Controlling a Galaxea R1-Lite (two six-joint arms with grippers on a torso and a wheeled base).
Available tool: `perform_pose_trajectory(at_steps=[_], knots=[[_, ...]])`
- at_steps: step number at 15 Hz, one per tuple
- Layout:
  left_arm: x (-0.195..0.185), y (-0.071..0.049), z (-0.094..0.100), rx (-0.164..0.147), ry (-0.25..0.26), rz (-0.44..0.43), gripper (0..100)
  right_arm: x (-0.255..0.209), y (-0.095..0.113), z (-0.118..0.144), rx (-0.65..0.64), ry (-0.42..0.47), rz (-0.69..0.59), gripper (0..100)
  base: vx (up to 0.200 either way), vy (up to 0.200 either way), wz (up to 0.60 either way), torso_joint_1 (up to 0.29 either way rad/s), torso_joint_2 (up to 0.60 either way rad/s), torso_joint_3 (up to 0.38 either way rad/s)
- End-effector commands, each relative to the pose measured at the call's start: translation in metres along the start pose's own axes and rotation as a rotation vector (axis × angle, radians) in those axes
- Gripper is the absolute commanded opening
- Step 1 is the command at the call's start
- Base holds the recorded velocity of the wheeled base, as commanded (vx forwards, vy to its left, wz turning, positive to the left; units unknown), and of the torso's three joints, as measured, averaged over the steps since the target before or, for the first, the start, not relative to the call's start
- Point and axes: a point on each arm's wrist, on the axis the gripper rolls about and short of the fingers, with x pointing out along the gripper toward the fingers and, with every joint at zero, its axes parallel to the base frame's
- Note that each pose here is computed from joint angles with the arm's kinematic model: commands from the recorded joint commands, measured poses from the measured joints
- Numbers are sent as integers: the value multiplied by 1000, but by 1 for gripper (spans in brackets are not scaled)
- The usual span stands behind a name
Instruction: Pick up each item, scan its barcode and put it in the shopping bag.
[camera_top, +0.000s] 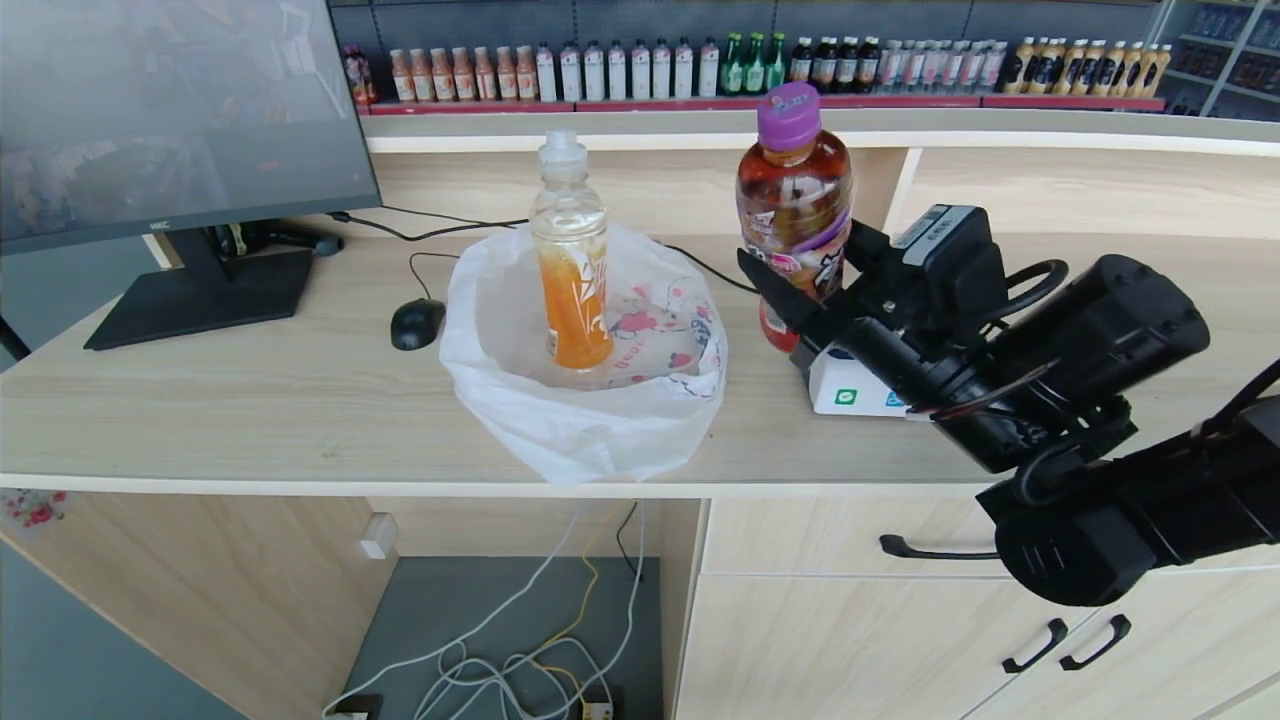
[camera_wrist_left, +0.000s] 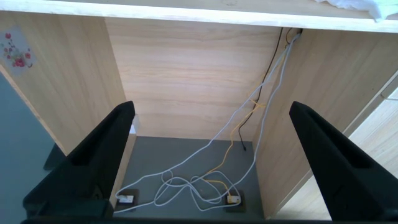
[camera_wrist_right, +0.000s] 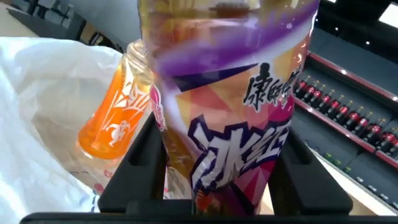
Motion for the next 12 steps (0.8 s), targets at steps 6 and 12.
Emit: perform_pose_trajectory(at_steps=[6, 12], knots=[[0, 0, 0, -1, 0, 0, 100, 11, 33, 33, 318, 25, -166, 0, 0, 0, 0, 0, 0, 0], [0, 0, 0, -1, 0, 0, 100, 16, 52, 37, 492, 93, -343, 0, 0, 0, 0, 0, 0, 0]])
